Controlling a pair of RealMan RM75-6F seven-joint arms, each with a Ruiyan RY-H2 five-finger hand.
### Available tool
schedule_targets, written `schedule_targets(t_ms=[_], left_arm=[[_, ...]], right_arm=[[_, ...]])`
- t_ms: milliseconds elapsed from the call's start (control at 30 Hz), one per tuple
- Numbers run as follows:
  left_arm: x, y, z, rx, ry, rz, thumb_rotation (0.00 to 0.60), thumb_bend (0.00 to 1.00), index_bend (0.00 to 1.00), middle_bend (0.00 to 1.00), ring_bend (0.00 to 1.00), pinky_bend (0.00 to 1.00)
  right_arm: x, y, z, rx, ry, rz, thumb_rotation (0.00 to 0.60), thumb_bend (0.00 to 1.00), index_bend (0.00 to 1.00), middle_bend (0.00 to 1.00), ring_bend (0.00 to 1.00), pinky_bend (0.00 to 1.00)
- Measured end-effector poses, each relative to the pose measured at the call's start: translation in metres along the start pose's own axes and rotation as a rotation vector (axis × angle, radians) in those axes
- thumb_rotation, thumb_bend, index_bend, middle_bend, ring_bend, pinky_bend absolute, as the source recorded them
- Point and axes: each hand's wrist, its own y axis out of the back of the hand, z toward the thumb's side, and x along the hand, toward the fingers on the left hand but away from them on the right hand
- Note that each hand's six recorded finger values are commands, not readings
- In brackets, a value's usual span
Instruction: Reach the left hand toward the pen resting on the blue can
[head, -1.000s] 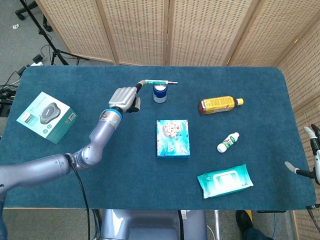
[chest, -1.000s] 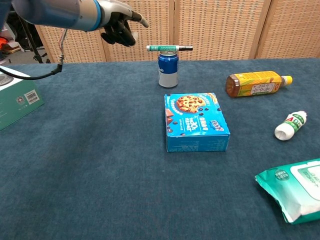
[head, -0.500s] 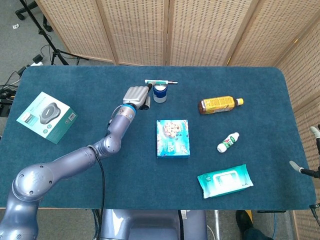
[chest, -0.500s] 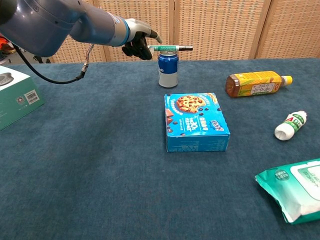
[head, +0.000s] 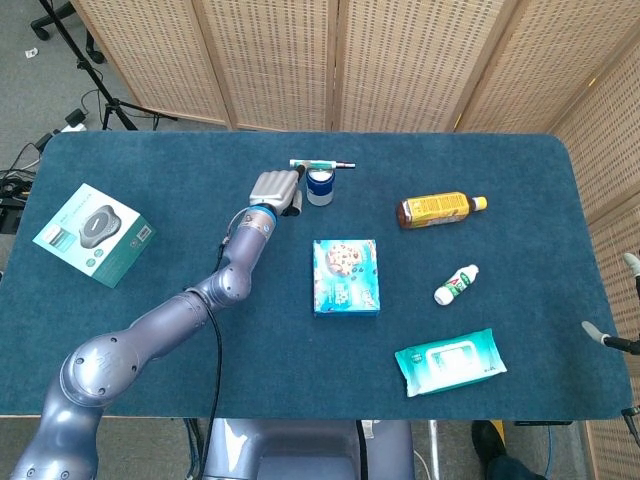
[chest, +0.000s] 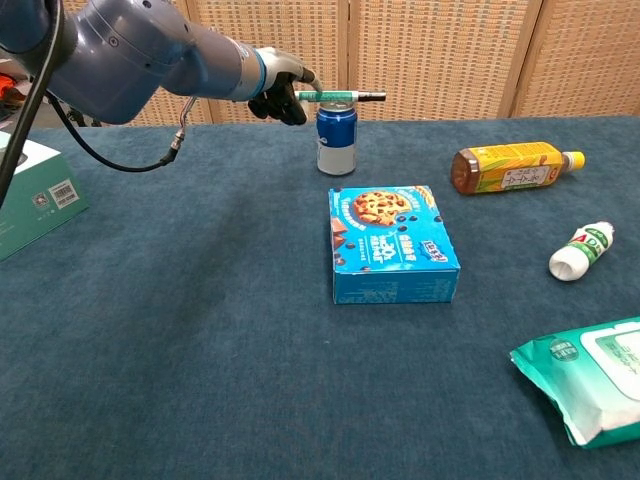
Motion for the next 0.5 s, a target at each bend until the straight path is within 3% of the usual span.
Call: schedule_targets(t_ms=[500], left_arm=[[0.0066,-0.0002,-0.0009,-0.029,0.005,0.003,0.6,0.95,0.0,0.92,1.0,1.0]], right_arm=[[-0.0018,-0.0005,-0.0027,0.003,-0.013,0.001,0.6,0.0,0.0,0.0,0.0,0.0]])
